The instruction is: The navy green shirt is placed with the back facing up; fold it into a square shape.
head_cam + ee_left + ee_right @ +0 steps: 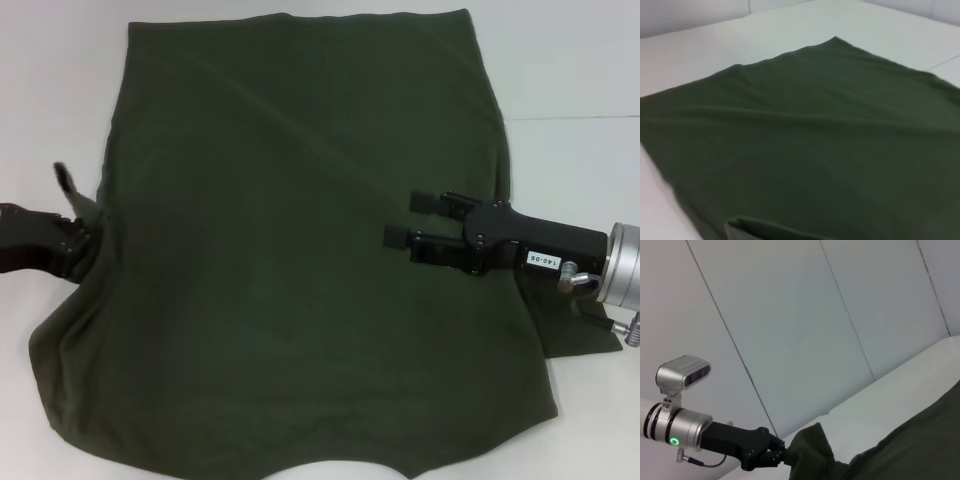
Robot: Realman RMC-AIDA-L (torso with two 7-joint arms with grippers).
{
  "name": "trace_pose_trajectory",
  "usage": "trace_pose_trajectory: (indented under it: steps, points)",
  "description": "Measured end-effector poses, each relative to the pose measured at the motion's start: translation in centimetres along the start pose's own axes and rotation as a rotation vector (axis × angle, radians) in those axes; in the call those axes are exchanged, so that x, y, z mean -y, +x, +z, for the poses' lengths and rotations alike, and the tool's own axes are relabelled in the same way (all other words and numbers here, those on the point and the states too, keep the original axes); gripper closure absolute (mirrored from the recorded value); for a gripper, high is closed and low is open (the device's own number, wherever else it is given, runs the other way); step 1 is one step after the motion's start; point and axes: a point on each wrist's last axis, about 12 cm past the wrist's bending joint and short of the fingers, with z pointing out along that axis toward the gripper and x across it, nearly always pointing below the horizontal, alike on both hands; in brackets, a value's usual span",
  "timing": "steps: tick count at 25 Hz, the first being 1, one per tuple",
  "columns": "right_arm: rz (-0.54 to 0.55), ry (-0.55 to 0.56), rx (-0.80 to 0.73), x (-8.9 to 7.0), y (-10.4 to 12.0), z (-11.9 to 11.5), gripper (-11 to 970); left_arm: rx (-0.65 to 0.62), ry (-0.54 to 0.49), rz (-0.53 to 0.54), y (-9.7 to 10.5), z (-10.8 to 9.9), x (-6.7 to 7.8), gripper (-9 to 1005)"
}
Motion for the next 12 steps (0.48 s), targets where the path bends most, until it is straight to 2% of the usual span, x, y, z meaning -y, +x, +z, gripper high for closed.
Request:
trace_pose_trajectory:
  steps: [7, 12]
  points:
    - [-0.007, 0.001, 0.000, 0.0, 0.1, -0.1, 42, -0.016, 0.031, -0.016, -0.9, 0.9, 0.7, 939]
    - [-0.013, 0.001, 0.000, 0.0, 0.0, 0.0, 42, -0.033, -0.017, -0.003, -1.0, 1.1, 0.3, 939]
